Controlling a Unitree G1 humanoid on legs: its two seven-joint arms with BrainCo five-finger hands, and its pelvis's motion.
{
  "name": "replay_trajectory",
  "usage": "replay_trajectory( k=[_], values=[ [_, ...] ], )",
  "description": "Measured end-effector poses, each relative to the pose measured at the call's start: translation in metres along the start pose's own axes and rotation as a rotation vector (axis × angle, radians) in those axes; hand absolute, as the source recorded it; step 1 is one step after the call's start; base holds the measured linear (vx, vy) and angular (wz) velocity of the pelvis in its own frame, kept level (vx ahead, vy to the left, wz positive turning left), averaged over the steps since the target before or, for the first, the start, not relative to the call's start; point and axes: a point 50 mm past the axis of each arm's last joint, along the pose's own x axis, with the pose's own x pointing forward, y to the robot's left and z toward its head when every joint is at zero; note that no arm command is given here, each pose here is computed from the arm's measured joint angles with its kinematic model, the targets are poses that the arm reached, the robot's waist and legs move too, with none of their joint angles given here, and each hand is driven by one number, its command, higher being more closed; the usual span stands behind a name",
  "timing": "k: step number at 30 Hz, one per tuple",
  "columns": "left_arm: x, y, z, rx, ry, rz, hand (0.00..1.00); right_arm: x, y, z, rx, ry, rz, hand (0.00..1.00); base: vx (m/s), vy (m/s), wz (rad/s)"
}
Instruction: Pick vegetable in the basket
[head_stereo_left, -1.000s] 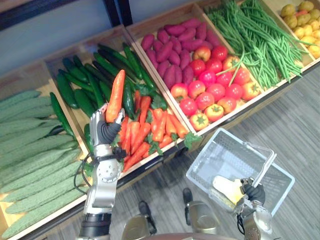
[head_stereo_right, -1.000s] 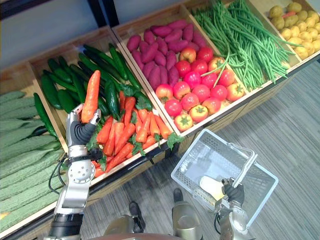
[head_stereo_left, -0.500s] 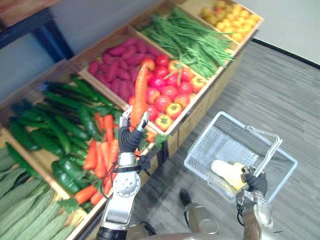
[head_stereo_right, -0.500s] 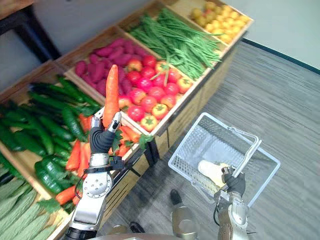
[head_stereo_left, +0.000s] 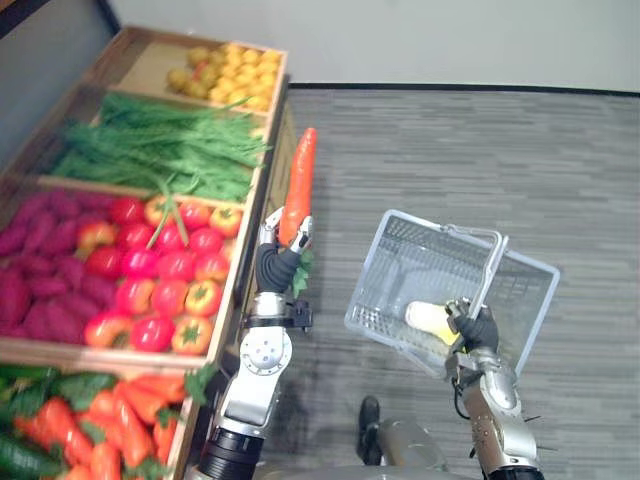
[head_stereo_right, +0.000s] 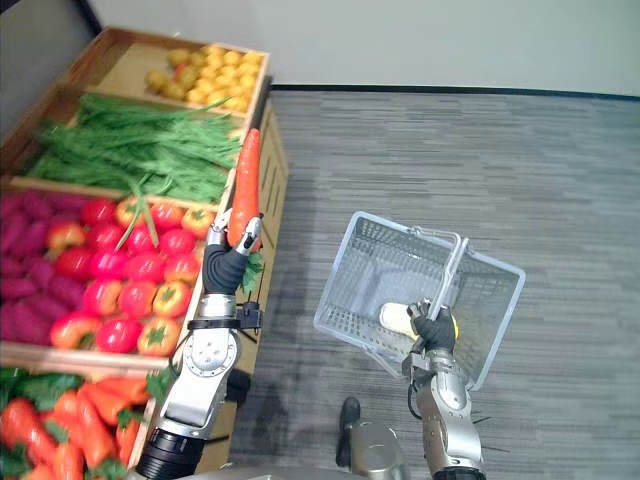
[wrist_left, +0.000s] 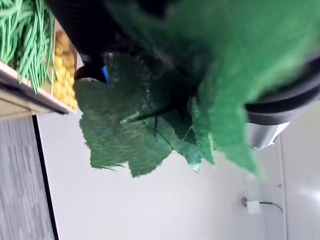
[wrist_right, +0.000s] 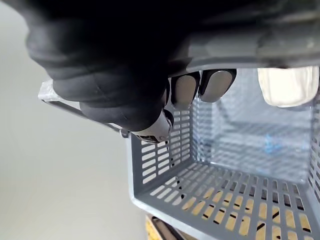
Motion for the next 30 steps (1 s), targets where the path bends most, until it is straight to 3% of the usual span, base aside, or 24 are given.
replay_trajectory(
  k=[10,20,24,25,30],
  values=[
    [-0.009,-0.027,-0.016,-0.035,0.085,-0.115,1.0,-0.006,0.023,0.002,0.091,-0.002,0.087,1.0,0.16,0.177,-0.5],
    [-0.046,-0.082,-0.069,0.065,0.343,-0.529,1.0,-0.026,0.051,-0.022,0.265,0.155,0.238,1.0,0.02,0.009,0.01],
    [-0.047,-0.083,-0.083,0.14,0.387,-0.564,1.0,-0.033,0.051,-0.03,0.305,0.215,0.266,1.0,-0.05,-0.03,0.01],
    [-0.046,-0.082,-0.087,0.174,0.397,-0.572,0.0,-0.035,0.052,-0.032,0.312,0.231,0.277,1.0,-0.05,-0.02,-0.02],
    [-0.047,-0.08,-0.096,0.25,0.415,-0.598,0.0,-0.039,0.052,-0.037,0.322,0.286,0.307,1.0,-0.04,-0.018,0.02]
  ],
)
